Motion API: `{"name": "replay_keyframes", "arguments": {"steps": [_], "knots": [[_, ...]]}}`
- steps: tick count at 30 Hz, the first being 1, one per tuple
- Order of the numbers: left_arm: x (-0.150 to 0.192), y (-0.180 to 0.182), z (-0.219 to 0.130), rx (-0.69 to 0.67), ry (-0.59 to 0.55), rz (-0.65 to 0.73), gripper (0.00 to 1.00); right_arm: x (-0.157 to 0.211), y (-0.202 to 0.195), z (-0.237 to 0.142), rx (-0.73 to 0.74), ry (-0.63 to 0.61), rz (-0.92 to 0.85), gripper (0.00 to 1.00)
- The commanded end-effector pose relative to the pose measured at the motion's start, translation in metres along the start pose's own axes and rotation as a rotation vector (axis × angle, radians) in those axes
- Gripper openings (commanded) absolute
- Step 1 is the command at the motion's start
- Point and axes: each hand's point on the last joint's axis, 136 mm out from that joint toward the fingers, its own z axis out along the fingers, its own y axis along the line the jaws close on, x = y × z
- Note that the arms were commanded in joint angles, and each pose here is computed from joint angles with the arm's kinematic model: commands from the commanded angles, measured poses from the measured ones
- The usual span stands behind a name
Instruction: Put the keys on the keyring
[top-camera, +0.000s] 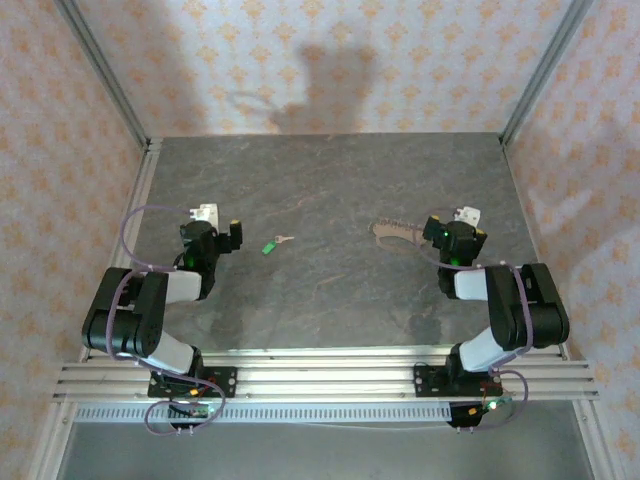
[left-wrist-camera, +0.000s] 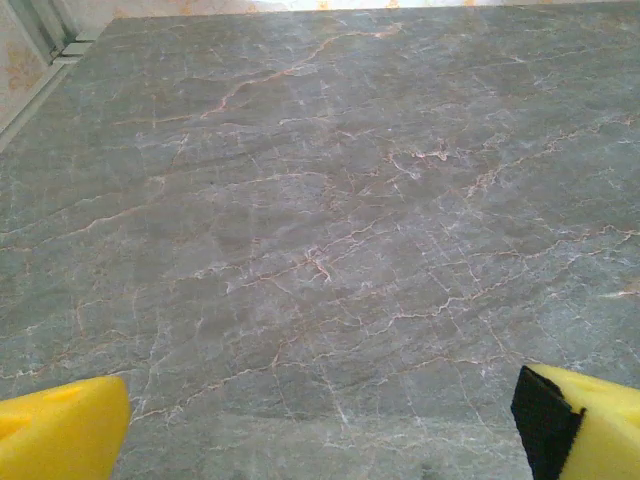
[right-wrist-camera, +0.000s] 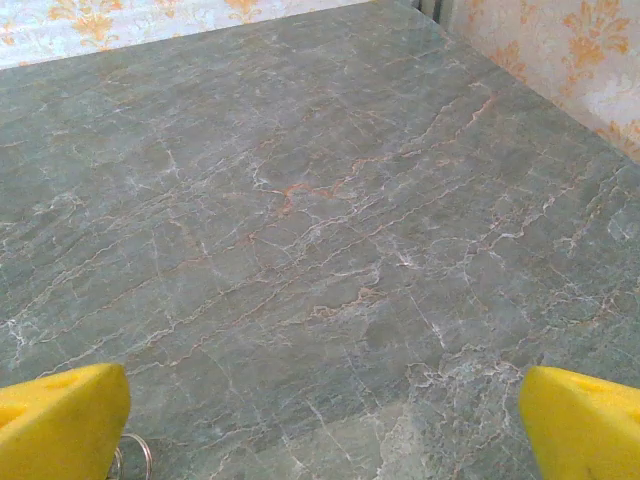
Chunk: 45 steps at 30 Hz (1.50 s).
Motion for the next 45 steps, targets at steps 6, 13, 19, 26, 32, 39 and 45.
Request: {"name": "replay_keyframes", "arguments": {"steps": [6,13,19,26,32,39,45], "knots": [[-0.012,0.002,0.001,0.001,-0.029,-0.012,1.0,-0.009,0.004,0.0,-0.012,-0.022,-0.004,0.99],[-0.012,0.005,0.002,-0.004,-0.024,-0.024,1.0,-0.009,0.005,0.002,-0.015,-0.017,-0.003,0.99],[-0.012,0.005,0.002,-0.008,-0.026,-0.024,1.0,-0.01,0.004,0.001,-0.021,-0.021,0.002,0.99],[-0.043,0.012,-0.002,-0.065,0.125,-0.037,0.99,-0.056,-0.006,-0.027,0.082,0.001,0.075,0.99],[-0.078,-0.006,-0.023,-0.005,0.237,-0.172,0.96,-0.064,0.034,-0.039,-0.088,0.254,0.37,1.0],[-0.105,-0.056,-0.07,0.129,0.221,-0.351,1.0,-0.012,0.112,-0.064,-0.325,0.589,0.328,0.8],[-0.116,-0.089,-0.109,0.235,0.19,-0.475,1.0,0.031,0.151,-0.078,-0.366,0.743,0.225,0.71]]}}
